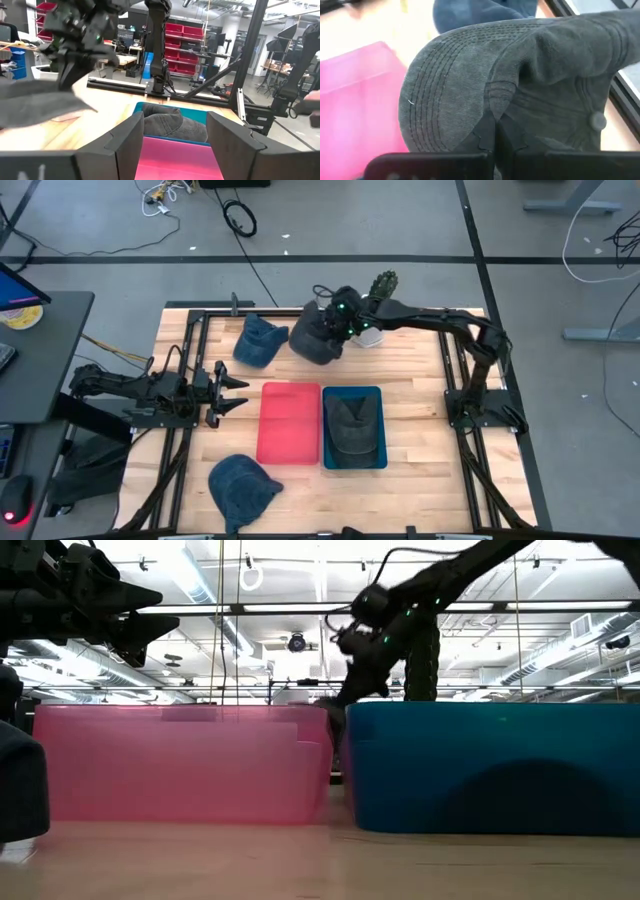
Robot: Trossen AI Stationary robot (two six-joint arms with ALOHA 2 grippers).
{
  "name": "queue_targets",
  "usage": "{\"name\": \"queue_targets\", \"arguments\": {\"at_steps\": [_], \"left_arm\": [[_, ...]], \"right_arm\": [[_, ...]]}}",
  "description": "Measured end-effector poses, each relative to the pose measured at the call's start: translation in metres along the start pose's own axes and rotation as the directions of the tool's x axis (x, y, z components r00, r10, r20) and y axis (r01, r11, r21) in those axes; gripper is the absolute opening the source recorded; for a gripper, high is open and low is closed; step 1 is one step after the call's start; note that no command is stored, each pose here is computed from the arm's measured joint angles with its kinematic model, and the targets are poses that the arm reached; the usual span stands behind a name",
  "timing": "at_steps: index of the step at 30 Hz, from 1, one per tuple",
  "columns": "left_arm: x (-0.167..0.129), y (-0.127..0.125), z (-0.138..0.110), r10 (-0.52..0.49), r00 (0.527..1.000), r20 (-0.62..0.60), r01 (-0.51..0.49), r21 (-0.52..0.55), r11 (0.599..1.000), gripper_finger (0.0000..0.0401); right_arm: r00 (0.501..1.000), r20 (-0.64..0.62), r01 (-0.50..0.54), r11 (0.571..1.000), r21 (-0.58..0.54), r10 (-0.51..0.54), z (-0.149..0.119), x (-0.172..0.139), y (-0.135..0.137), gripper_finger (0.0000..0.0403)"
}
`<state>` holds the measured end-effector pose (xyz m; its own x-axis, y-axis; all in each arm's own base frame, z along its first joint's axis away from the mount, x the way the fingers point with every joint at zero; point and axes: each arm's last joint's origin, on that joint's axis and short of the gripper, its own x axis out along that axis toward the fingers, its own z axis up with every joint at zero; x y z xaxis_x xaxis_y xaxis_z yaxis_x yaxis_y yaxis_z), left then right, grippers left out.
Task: Pick & Place hat
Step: Put the black cap into the blue bin
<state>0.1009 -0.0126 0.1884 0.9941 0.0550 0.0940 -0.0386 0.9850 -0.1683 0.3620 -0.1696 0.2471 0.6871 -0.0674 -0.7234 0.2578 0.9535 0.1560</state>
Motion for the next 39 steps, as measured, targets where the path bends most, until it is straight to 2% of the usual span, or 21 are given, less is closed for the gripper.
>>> {"name": "queue_targets", "arguments": {"at_steps": [12, 17, 23, 31, 39], "left_arm": [[0.000, 0.000, 0.000, 0.000, 1.000, 0.000, 0.000, 0.000, 1.000, 0.0220], [0.000, 0.000, 0.000, 0.000, 1.000, 0.000, 0.000, 0.000, 1.000, 0.0220], [0.000, 0.000, 0.000, 0.000, 1.000, 0.000, 0.000, 0.000, 1.000, 0.0220], [0.000, 0.000, 0.000, 0.000, 1.000, 0.000, 0.000, 0.000, 1.000, 0.0220], [0.000, 0.000, 0.000, 0.000, 1.000, 0.000, 0.000, 0.000, 1.000, 0.0220]], "right_arm": [[0.992, -0.083, -0.100, 0.994, -0.041, 0.096, -0.004, -0.067, 0.065, 0.0001], [0.981, -0.126, -0.159, 0.984, -0.080, 0.148, -0.011, -0.083, 0.098, 0.0000], [0.947, -0.243, -0.244, 0.962, -0.119, 0.210, -0.030, -0.091, 0.146, 0.0000], [0.926, -0.324, -0.271, 0.940, -0.208, 0.195, -0.056, -0.099, 0.205, 0.0000], [0.917, -0.345, -0.319, 0.890, -0.326, 0.202, -0.073, -0.107, 0.239, 0.0000]]}}
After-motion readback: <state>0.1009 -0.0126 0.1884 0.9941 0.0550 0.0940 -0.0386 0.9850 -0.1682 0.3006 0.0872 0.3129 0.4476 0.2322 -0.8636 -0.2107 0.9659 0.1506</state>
